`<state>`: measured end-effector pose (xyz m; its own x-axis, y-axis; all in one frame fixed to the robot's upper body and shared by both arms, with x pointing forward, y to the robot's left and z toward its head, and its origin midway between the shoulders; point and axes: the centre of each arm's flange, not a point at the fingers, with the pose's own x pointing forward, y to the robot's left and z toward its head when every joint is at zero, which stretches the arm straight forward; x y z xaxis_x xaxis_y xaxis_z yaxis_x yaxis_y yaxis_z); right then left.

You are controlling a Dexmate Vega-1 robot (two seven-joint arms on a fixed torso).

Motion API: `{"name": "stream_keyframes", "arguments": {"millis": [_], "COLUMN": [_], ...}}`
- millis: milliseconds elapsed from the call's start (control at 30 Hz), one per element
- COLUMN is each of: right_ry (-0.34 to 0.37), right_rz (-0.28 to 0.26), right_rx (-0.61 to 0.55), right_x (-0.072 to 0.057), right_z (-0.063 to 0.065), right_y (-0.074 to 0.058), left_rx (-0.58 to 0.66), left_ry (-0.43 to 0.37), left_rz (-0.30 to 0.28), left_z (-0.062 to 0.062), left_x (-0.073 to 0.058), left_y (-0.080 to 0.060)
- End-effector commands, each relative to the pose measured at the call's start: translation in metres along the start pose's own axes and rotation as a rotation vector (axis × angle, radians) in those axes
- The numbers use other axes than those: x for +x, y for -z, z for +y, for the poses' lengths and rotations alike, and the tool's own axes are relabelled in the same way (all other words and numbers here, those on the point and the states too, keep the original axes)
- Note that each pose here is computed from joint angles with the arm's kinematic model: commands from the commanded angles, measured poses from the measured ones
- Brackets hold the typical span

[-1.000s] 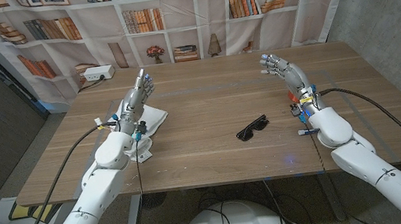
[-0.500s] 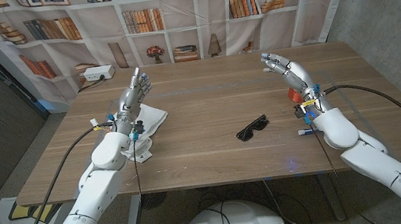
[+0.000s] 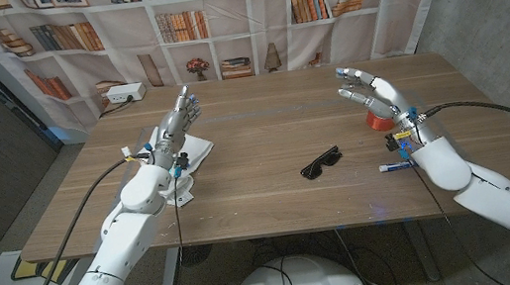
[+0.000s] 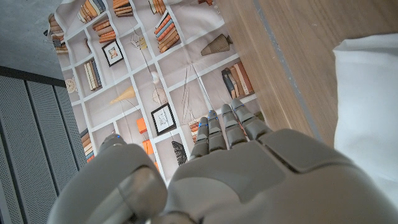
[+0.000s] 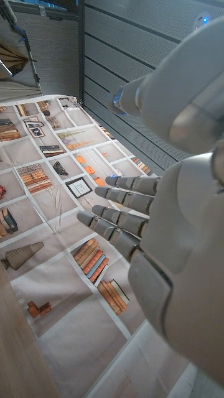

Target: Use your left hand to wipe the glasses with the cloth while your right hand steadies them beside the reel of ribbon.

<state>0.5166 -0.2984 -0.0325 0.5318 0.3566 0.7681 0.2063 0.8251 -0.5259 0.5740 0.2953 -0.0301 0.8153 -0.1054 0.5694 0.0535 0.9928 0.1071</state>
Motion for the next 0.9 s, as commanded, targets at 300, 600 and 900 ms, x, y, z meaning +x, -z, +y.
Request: {"name": "stream_keyframes", "arguments": {"millis": [300,600,900], "right_ry": [-0.024,-0.038,-0.088], "right_rz": [-0.076,-0.087,-0.033], "right_rx": [-0.378,-0.482,-0.538], "right_x": [-0.015,-0.013,-0.017], "right_z": [-0.002,0.007,0.014], "right_y": [-0.04,-0.046,-0.05], "left_rx": [0.02,0.031,-0.007], "left_ry": [0.045,0.056,0.049], "left_rz": [-0.096,-0.128,-0.151], "left_z": [-0.008,0.001,0.007], "left_x": [-0.016,-0.028,-0.037], "left_y": [-0.035,-0.034,-0.03]}}
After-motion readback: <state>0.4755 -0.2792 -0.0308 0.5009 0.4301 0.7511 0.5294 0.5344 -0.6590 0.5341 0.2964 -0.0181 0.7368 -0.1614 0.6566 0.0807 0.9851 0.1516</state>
